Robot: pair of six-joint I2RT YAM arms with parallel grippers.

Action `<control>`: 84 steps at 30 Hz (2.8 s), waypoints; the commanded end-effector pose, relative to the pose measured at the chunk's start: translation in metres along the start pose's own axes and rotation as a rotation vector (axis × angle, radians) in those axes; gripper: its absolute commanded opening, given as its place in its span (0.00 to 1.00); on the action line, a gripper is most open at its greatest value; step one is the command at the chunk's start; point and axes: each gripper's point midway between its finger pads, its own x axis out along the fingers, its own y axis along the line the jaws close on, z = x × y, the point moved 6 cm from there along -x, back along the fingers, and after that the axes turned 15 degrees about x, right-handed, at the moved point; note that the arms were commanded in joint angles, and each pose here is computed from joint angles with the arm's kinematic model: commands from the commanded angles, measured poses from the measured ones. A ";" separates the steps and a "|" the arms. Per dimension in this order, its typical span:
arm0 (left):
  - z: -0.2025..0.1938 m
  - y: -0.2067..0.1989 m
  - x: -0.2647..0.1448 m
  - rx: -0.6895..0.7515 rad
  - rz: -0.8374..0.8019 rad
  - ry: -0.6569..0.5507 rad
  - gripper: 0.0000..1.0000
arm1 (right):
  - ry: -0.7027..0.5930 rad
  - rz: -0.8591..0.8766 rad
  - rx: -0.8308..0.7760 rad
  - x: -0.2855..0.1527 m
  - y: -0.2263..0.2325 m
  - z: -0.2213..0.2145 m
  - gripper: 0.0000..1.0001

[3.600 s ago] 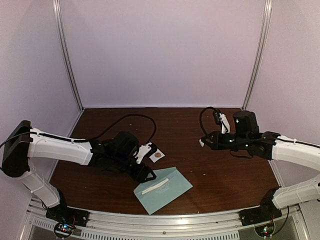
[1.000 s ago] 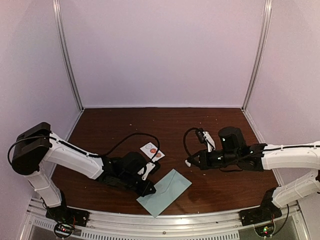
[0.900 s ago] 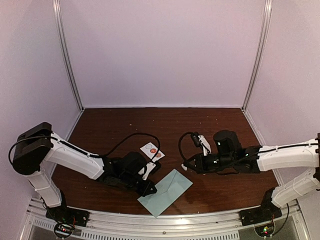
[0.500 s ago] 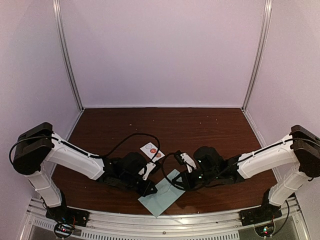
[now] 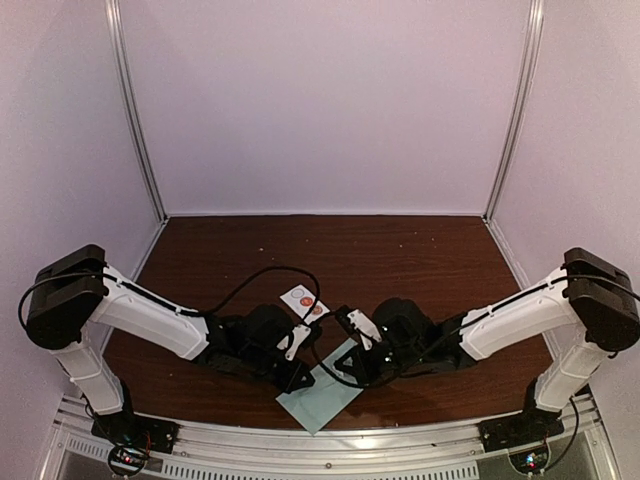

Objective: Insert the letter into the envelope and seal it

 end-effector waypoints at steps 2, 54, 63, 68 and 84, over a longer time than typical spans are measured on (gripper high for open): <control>-0.013 0.004 0.005 -0.008 0.022 0.047 0.02 | -0.017 -0.003 -0.046 0.008 0.007 0.001 0.00; -0.018 0.006 0.007 -0.014 0.032 0.067 0.01 | 0.104 0.178 -0.058 0.007 0.040 -0.016 0.39; -0.018 0.007 0.007 -0.015 0.038 0.066 0.01 | 0.030 0.166 -0.045 -0.012 0.040 -0.007 0.28; -0.018 0.007 0.006 -0.019 0.039 0.064 0.01 | 0.010 0.097 0.000 -0.005 0.022 -0.010 0.00; -0.019 0.007 0.006 -0.020 0.043 0.065 0.00 | 0.041 -0.014 0.038 0.016 -0.001 -0.017 0.00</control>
